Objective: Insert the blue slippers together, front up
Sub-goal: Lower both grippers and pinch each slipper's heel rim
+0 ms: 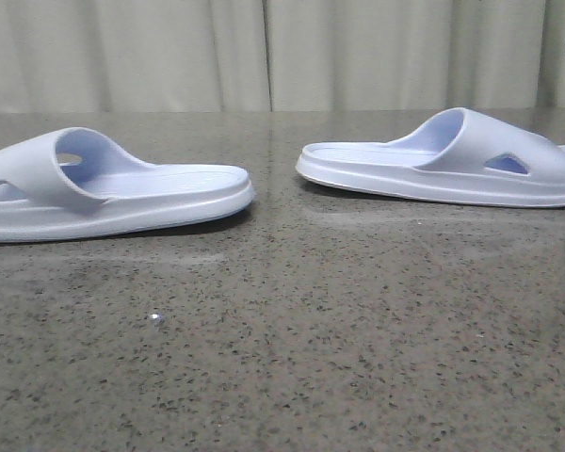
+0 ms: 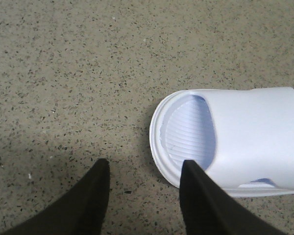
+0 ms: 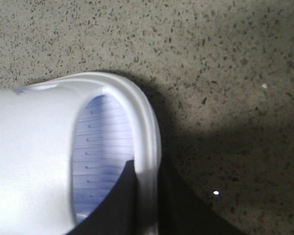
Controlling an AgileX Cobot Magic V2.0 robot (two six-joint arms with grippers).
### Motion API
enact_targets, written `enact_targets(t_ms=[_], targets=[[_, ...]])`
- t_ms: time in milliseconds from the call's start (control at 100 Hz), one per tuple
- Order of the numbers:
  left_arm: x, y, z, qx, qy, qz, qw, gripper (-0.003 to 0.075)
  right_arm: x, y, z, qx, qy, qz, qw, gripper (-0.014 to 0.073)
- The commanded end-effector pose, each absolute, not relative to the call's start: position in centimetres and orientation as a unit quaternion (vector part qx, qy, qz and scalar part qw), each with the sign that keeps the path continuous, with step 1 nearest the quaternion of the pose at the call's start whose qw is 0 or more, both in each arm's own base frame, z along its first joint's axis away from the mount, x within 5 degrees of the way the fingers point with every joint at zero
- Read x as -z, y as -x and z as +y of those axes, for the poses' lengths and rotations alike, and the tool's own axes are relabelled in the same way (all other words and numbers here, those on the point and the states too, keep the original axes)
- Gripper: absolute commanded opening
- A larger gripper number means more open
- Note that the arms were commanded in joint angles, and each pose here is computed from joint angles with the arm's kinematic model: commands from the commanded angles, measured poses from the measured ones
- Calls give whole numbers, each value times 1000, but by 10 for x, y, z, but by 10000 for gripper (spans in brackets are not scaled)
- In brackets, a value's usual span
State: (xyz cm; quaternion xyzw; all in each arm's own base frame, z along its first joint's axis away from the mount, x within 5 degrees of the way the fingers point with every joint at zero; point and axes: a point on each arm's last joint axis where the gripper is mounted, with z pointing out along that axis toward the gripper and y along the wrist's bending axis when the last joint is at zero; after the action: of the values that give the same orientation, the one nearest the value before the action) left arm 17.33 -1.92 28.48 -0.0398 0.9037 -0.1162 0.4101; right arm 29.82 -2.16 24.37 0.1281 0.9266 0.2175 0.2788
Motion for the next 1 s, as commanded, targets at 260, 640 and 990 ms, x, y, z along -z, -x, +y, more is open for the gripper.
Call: enact_targets(t_ms=[260,640,990], targets=[[-294,-209,-20,109,33,905,410,294,-258,-298,-22,-216,-115,921,303,-92],[-305,-250,-34,151,-35,941,301,301,-258,-298,-22,-214,-108,922,304,-92],[-294,-265,-14,132,-22,960,246,301,-258,-298,-22,-215,-107,922,304,-92]])
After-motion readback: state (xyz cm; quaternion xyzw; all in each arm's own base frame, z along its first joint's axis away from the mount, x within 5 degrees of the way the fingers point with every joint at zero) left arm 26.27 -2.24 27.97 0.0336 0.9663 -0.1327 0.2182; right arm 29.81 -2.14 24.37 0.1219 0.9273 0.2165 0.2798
